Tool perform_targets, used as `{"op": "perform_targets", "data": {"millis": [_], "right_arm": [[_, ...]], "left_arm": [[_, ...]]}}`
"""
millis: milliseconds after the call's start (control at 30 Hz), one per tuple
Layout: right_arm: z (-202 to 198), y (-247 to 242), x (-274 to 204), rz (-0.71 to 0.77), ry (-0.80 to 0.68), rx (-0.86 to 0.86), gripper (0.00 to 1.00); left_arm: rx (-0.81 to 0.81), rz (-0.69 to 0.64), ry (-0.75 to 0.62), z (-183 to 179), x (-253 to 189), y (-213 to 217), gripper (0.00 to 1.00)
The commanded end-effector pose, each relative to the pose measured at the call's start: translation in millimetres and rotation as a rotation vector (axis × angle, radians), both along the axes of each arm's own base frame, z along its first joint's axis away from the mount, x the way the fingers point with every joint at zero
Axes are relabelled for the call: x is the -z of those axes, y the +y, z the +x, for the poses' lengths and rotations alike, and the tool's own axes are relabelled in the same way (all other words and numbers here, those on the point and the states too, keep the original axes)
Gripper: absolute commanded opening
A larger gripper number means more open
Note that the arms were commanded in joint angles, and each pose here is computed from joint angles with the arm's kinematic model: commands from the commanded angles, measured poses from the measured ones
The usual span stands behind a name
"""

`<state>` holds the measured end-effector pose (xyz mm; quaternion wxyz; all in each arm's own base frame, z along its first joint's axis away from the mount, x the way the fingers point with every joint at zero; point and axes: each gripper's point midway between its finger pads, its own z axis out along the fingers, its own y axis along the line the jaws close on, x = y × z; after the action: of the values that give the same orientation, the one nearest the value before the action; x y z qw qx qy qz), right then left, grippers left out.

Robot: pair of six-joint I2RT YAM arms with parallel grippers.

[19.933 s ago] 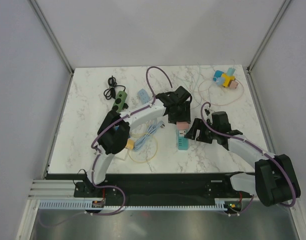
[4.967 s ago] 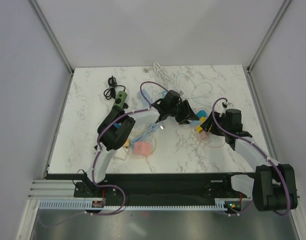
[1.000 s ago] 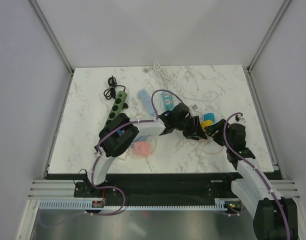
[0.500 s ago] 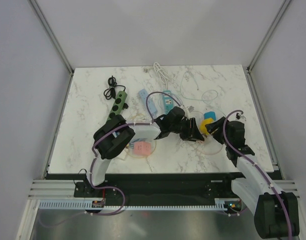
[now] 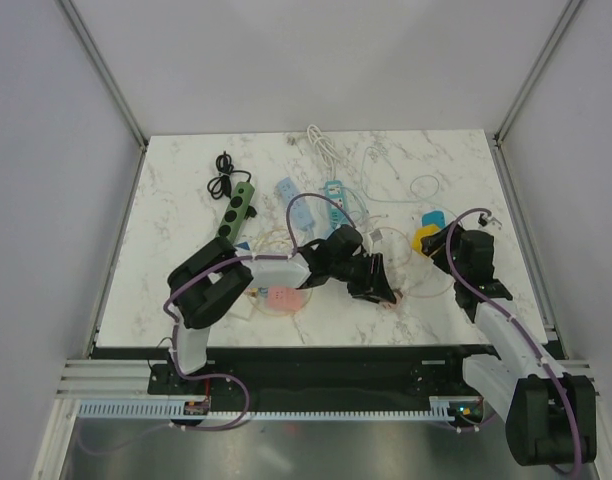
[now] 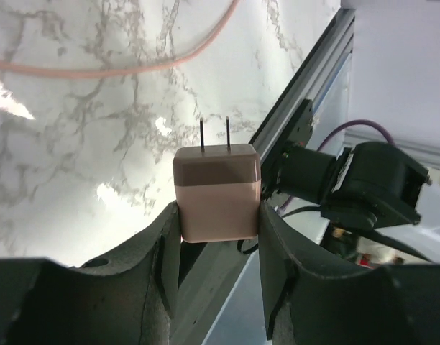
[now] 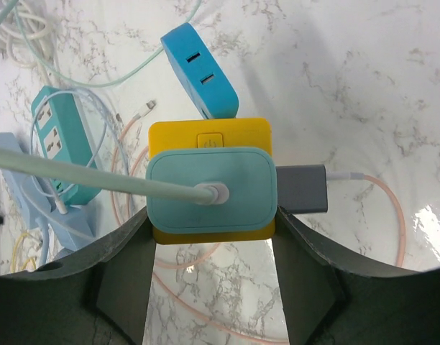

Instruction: Pull the plug off the socket

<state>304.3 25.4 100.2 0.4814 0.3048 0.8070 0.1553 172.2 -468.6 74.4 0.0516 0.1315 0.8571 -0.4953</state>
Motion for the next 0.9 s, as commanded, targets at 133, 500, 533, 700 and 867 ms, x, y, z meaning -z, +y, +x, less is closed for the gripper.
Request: {"op": "perform_targets", "data": {"millis": [133,500,533,700,867], "right_arm": [[1.3,34.2,-23.7,-0.034,-0.058,-0.273,0.0],[-31.7,87.8,-15.5,0.026,-0.018,-0.686,0.0],[-33.2,89.7,-14.2,0.028,-0.012,-0.699,0.0],[-43.9,108.2,-7.8,0.072,0.023,-0.781,0.0],[-53.2,123.3,-20.2,0.103,-0.026,-0.863,0.0]], "left_arm": [[-0.065,0.165,-0.22,21.3,-14.6,66.3,0.08],[-0.184,0.249,-0.17,44.8,11.6,144.8,0.7],[-0.19,0.247,-0.174,45.8,9.4,146.6,0.72],[-0.157,0.135,-0.256,45.0,-37.0,138.8,0.79],[-0.099,0.006,-0.326,48.8,-84.9,129.7,0.86]]}}
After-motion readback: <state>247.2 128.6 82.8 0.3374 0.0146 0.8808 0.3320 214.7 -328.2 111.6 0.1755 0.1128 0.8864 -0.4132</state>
